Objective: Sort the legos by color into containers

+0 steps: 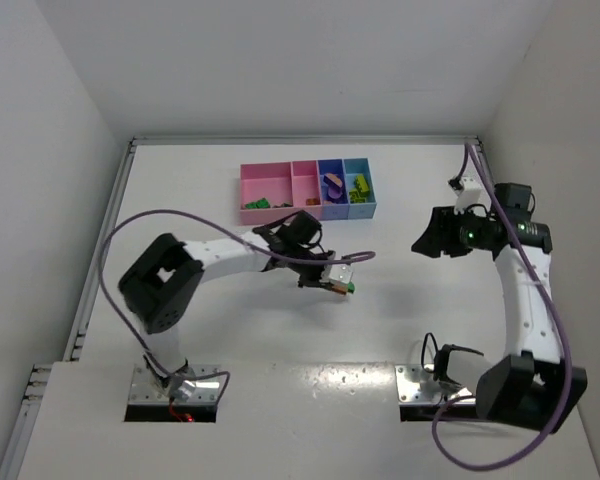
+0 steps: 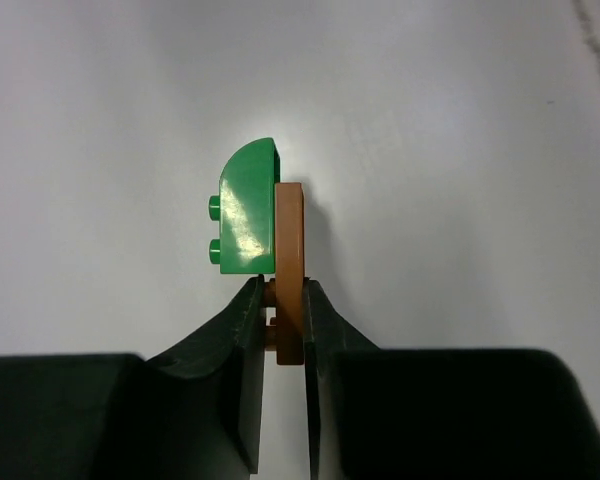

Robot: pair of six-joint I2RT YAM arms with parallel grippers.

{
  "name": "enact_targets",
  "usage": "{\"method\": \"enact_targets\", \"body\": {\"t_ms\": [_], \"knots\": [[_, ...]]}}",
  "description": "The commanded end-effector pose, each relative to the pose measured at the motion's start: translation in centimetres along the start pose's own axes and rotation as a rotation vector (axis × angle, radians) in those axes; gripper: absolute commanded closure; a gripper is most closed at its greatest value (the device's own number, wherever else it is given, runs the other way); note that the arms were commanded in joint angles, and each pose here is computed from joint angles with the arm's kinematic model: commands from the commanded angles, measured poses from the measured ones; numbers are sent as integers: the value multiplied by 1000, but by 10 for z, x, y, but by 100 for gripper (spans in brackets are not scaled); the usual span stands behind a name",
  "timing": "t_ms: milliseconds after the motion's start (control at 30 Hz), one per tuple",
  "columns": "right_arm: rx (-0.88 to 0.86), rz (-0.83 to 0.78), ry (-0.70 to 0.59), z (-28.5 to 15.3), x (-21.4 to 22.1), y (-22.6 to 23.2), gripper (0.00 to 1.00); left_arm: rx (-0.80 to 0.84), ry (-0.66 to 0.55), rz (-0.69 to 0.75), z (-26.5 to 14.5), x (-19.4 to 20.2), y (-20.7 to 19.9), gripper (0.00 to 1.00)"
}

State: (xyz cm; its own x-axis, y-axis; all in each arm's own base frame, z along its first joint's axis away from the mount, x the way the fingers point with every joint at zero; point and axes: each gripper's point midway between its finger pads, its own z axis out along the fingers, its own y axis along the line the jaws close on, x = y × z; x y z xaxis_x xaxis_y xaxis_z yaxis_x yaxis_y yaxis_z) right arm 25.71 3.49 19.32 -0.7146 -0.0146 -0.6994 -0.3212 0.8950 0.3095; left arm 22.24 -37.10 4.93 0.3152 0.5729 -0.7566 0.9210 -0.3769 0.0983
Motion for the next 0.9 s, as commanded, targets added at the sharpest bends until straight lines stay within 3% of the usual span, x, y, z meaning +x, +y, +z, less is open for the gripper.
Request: {"method": "enact_targets", "body": {"t_ms": [0,133,300,600,867], "knots": [[-235,47,-18,16,-8,20,41,-426,-150,106,-64,-68,68,92],[-576,101,-48,22,-32,57,40,-607,-160,94,-103,-82,77,92],[-757,-7,-67,31,-56,79,40,-659,-249,44,-129,-106,80,92],[-899,-101,-18,59,-81,108,40,-625,-345,0,-140,-133,80,92],[-873,-94,76,76,-66,115,30,-683,-372,23,-156,-147,87,92]]}}
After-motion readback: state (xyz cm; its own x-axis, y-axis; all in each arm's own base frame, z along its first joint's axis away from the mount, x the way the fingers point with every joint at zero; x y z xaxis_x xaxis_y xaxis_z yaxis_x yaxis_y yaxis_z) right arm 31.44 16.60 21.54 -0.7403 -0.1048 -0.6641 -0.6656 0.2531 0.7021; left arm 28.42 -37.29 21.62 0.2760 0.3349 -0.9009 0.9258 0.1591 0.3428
